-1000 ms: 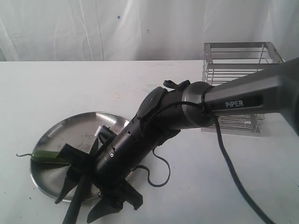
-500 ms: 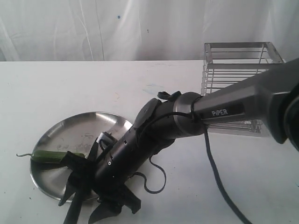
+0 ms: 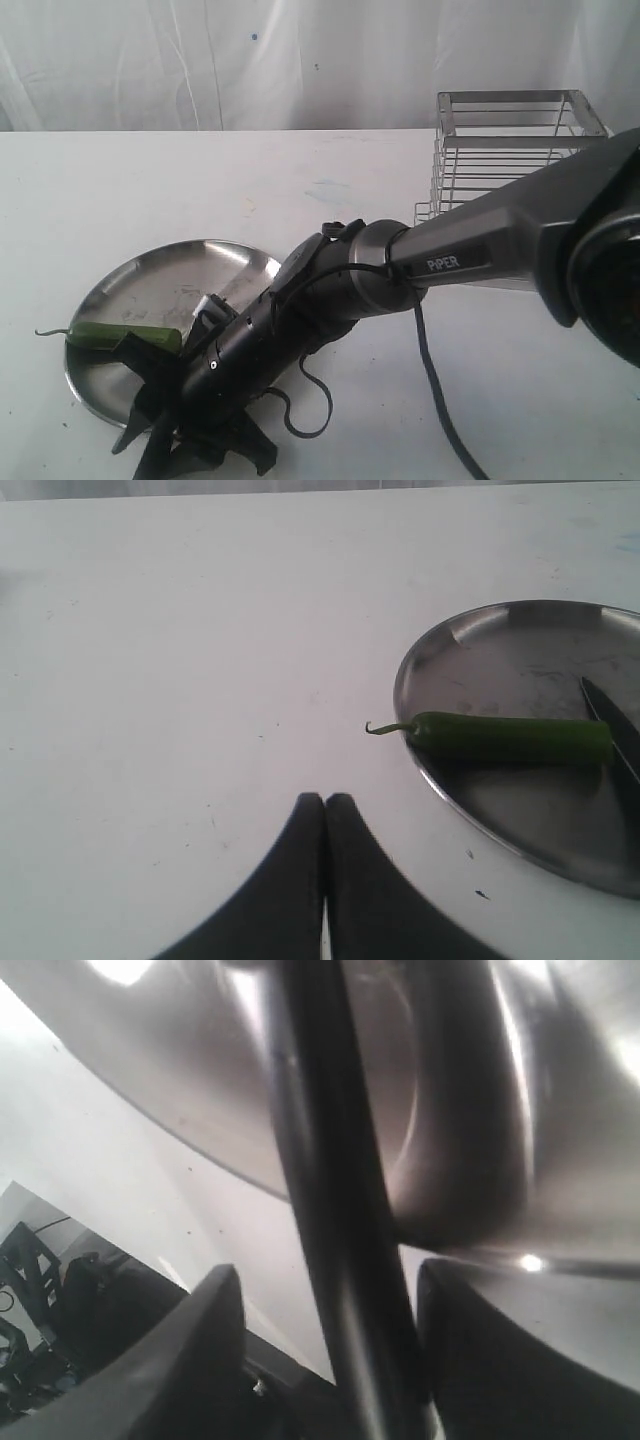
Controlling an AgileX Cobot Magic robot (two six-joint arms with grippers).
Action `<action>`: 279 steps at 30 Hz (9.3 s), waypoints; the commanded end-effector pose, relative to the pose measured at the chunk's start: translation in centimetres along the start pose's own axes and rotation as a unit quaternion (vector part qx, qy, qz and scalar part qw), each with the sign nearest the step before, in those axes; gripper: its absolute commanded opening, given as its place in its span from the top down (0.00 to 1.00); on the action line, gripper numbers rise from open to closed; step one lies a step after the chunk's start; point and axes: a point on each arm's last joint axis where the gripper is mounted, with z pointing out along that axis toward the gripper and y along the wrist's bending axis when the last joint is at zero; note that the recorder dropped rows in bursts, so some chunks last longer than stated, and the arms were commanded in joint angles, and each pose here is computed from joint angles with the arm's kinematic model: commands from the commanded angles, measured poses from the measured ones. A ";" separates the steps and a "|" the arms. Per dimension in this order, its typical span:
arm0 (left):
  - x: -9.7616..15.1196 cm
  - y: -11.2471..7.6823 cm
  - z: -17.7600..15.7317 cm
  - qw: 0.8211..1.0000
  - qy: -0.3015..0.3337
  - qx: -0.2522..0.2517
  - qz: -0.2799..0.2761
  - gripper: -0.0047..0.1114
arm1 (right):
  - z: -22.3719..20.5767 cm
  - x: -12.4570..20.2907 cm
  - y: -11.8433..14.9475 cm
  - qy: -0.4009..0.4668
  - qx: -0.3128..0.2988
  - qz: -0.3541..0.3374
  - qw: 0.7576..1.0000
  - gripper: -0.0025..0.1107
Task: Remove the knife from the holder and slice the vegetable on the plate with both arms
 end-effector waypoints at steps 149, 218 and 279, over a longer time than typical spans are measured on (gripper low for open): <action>-12.2 -1.3 15.9 0.989 0.116 -0.039 0.082 0.96 | -19.6 1.7 -0.3 -0.021 0.182 -0.360 0.915 0.98; -15.2 -6.0 9.8 0.834 0.392 0.252 0.295 0.96 | -19.4 0.2 1.2 -0.118 0.137 -0.439 0.880 0.98; -8.9 -10.4 22.7 0.835 0.257 0.352 0.337 0.96 | -22.4 1.2 1.0 -0.149 0.133 -0.360 0.912 0.98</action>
